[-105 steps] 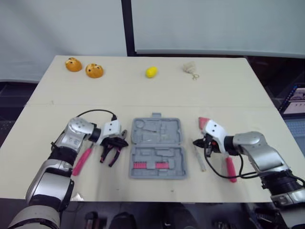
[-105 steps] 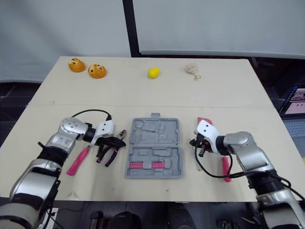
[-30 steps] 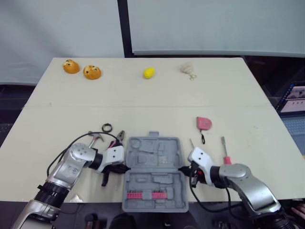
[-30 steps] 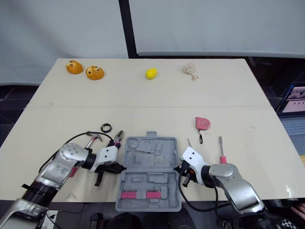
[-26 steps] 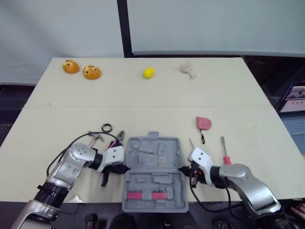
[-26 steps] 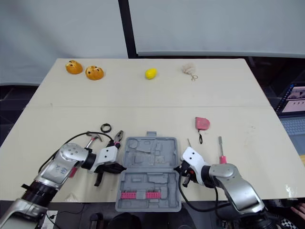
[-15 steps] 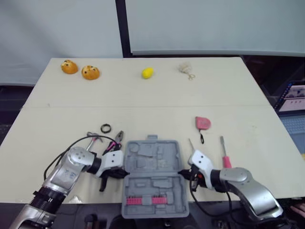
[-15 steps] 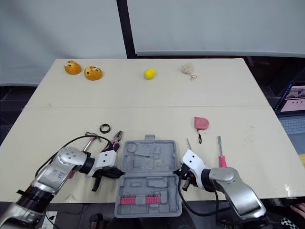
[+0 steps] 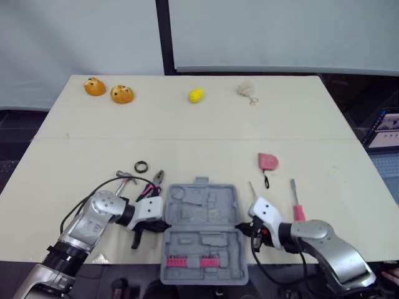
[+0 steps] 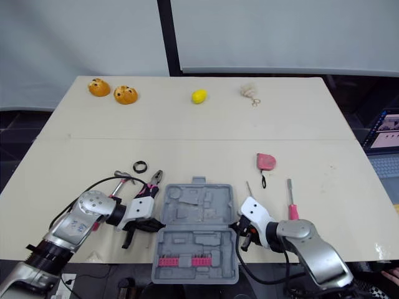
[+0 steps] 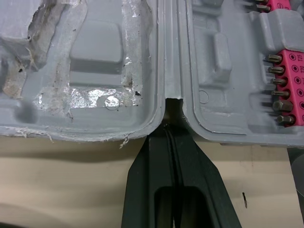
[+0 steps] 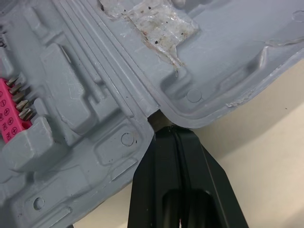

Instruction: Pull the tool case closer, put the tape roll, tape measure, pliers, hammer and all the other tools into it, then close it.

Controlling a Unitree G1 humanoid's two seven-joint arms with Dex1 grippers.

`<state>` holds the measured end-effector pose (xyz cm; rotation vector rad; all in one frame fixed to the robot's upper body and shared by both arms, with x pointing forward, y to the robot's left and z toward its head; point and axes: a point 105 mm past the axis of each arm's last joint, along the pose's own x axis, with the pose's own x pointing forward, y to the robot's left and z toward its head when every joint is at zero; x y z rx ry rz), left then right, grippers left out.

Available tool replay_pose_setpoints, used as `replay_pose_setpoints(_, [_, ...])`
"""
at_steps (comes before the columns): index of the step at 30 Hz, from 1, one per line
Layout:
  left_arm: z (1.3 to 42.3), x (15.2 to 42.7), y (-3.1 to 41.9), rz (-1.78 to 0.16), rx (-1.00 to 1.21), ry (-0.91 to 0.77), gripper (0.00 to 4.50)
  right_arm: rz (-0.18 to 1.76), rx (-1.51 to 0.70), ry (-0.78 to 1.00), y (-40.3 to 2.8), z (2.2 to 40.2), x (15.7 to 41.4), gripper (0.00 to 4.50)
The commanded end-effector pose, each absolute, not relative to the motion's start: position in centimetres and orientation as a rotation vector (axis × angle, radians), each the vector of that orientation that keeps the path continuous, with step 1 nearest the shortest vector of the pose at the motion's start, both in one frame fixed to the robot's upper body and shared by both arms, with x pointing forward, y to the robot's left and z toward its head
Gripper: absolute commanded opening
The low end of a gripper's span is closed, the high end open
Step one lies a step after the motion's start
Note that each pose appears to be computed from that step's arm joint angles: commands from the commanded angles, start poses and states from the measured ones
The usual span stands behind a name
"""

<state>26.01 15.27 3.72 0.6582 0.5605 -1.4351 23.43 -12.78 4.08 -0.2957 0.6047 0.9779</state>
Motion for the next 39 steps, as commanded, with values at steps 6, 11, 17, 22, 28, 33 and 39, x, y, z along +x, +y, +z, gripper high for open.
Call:
replay_pose_setpoints(6, [8.5, 25.7, 18.9, -1.401, 0.52, 0.465, 0.04, 0.863, -0.328, 0.523, -17.4, 8.7, 22.4, 0.05])
replay_pose_setpoints(11, [12.2, 25.4, 22.0, -1.266, 0.259, 0.458, 0.04, 0.781, -0.224, 0.423, -21.0, 12.9, 20.6, 0.05])
replay_pose_setpoints(17, [13.0, 26.2, 29.8, -0.91, 0.14, 0.437, 1.19, 0.533, -0.203, 0.413, -28.7, 15.4, 17.8, 1.26])
replay_pose_setpoints(22, [14.0, 26.0, 34.9, -0.697, 0.135, 0.422, 3.58, 0.381, -0.197, 0.404, -33.0, 16.5, 15.4, 3.62])
replay_pose_setpoints(28, [13.8, 25.6, 40.2, -0.46, 0.2, 0.432, 4.47, 0.257, -0.211, 0.378, -36.2, 17.0, 14.2, 4.49])
replay_pose_setpoints(33, [14.6, 26.4, 38.7, -0.547, 0.174, 0.396, 4.47, 0.282, -0.214, 0.327, -35.8, 17.2, 15.2, 4.49])
replay_pose_setpoints(39, [15.3, 28.3, 34.6, -0.77, 0.407, 0.446, 4.47, 0.444, -0.208, 0.216, -31.0, 19.1, 18.1, 4.49])
